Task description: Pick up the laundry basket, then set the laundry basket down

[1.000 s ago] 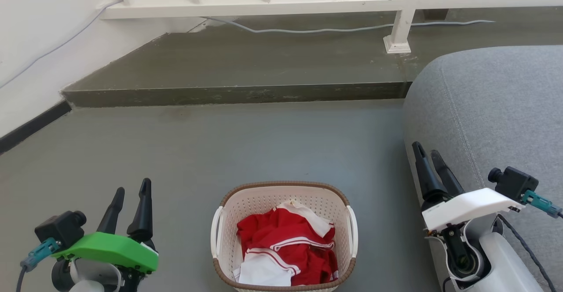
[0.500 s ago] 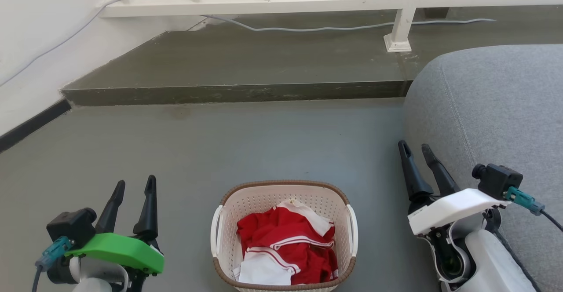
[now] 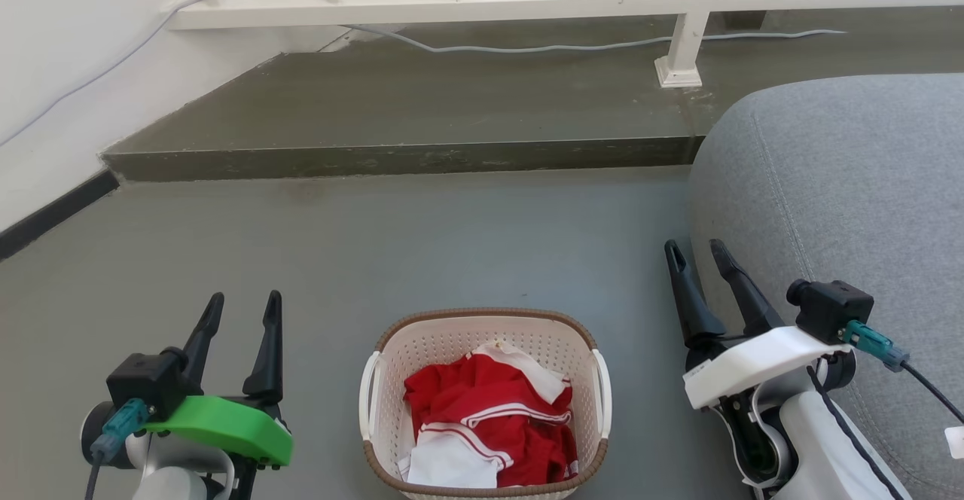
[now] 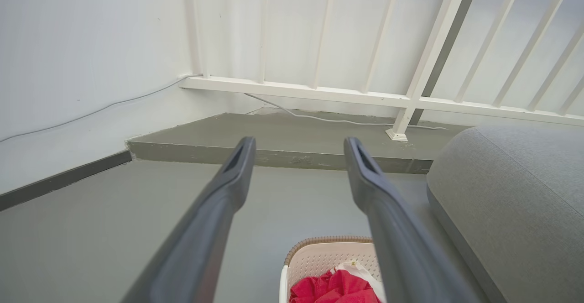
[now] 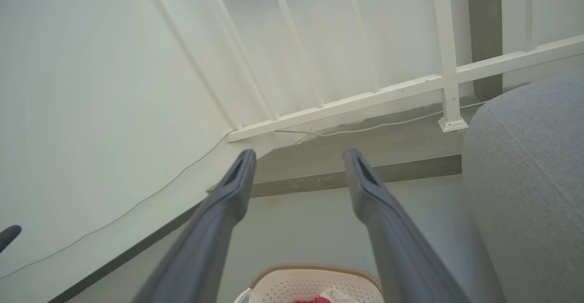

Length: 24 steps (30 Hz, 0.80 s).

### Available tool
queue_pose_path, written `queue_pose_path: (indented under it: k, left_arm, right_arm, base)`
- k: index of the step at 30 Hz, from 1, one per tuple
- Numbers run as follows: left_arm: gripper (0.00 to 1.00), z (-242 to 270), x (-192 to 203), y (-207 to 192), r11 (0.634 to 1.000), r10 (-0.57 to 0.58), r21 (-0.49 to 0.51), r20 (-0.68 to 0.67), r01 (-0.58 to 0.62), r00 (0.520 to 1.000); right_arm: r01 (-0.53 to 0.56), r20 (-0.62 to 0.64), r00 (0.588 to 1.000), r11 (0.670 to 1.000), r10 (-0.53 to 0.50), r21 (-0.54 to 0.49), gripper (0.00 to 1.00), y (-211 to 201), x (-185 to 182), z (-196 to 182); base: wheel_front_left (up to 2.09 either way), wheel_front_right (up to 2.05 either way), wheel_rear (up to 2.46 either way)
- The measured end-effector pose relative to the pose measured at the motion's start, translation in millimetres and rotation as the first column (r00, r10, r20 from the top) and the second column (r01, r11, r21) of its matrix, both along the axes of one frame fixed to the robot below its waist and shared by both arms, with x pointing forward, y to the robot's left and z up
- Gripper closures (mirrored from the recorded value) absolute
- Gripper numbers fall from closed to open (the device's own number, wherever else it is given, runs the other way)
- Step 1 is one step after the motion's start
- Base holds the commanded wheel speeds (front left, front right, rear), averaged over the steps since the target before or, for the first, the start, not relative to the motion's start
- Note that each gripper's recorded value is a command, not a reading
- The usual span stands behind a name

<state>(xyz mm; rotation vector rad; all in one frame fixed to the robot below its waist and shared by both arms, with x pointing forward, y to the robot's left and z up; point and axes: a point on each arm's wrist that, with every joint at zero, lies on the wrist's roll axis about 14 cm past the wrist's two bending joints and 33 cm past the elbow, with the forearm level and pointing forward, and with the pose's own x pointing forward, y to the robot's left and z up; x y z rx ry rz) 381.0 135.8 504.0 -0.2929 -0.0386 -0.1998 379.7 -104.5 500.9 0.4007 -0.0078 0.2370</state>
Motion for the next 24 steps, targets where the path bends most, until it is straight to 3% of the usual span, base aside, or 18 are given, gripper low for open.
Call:
queue_pose_path:
  k: [24]
  left_arm:
    - [0.0,0.8,1.2,-2.4,1.0,-0.001,-0.007,0.006,0.002,1.0]
  right_arm:
    - [0.018,-0.009,1.0,0.999,-0.018,-0.03,0.0,-5.8,0.9,-5.6]
  base:
    - [0.0,0.0,0.0]
